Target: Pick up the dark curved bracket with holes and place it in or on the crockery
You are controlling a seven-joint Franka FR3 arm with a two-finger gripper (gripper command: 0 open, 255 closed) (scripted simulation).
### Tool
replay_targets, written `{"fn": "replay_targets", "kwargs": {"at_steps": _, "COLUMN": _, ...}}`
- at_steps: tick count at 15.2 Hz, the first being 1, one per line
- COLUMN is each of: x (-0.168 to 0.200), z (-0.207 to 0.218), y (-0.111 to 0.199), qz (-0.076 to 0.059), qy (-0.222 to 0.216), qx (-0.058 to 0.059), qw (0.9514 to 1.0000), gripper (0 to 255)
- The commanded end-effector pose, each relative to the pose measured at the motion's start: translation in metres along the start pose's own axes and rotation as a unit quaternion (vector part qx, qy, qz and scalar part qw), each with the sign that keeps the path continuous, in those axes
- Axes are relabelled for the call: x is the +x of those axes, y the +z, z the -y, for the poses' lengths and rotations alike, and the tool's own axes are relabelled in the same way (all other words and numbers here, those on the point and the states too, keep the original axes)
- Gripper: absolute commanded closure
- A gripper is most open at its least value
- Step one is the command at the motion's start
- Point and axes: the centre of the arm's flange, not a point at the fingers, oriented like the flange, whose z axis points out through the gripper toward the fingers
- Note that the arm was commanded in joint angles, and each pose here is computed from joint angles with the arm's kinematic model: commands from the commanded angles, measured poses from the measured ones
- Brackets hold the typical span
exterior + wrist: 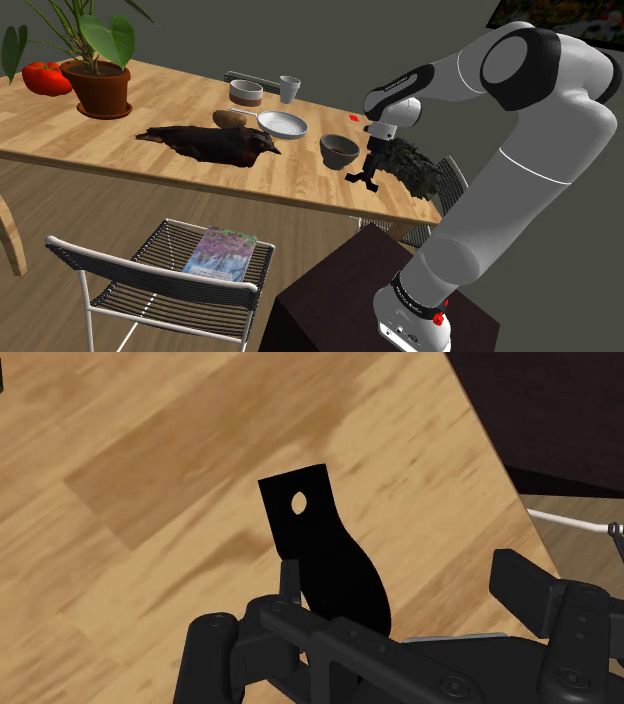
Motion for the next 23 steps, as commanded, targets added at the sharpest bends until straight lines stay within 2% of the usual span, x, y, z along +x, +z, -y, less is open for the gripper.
{"fn": "replay_targets", "kwargs": {"at_steps": 1, "x": 0.0, "z": 0.0, "y": 0.0, "qz": 0.0, "qy": 0.0, "qx": 0.0, "qw": 1.0, "gripper": 0}}
{"fn": "replay_targets", "kwargs": {"at_steps": 3, "x": 0.0, "z": 0.0, "y": 0.0, "qz": 0.0, "qy": 0.0, "qx": 0.0, "qw": 1.0, "gripper": 0}}
{"fn": "replay_targets", "kwargs": {"at_steps": 4, "x": 0.0, "z": 0.0, "y": 0.0, "qz": 0.0, "qy": 0.0, "qx": 0.0, "qw": 1.0, "gripper": 255}}
{"fn": "replay_targets", "kwargs": {"at_steps": 13, "x": 0.0, "z": 0.0, "y": 0.0, "qz": 0.0, "qy": 0.0, "qx": 0.0, "qw": 1.0, "gripper": 255}}
{"fn": "replay_targets", "kwargs": {"at_steps": 20, "x": -0.006, "z": 0.01, "y": -0.035, "qz": 0.0, "qy": 0.0, "qx": 0.0, "qw": 1.0, "gripper": 255}}
{"fn": "replay_targets", "kwargs": {"at_steps": 21, "x": -0.005, "z": 0.008, "y": -0.03, "qz": 0.0, "qy": 0.0, "qx": 0.0, "qw": 1.0, "gripper": 255}}
{"fn": "replay_targets", "kwargs": {"at_steps": 22, "x": -0.005, "z": 0.008, "y": -0.03, "qz": 0.0, "qy": 0.0, "qx": 0.0, "qw": 1.0, "gripper": 0}}
{"fn": "replay_targets", "kwargs": {"at_steps": 23, "x": 0.005, "z": 0.048, "y": -0.029, "qz": 0.0, "qy": 0.014, "qx": -0.1, "qw": 0.9949, "gripper": 0}}
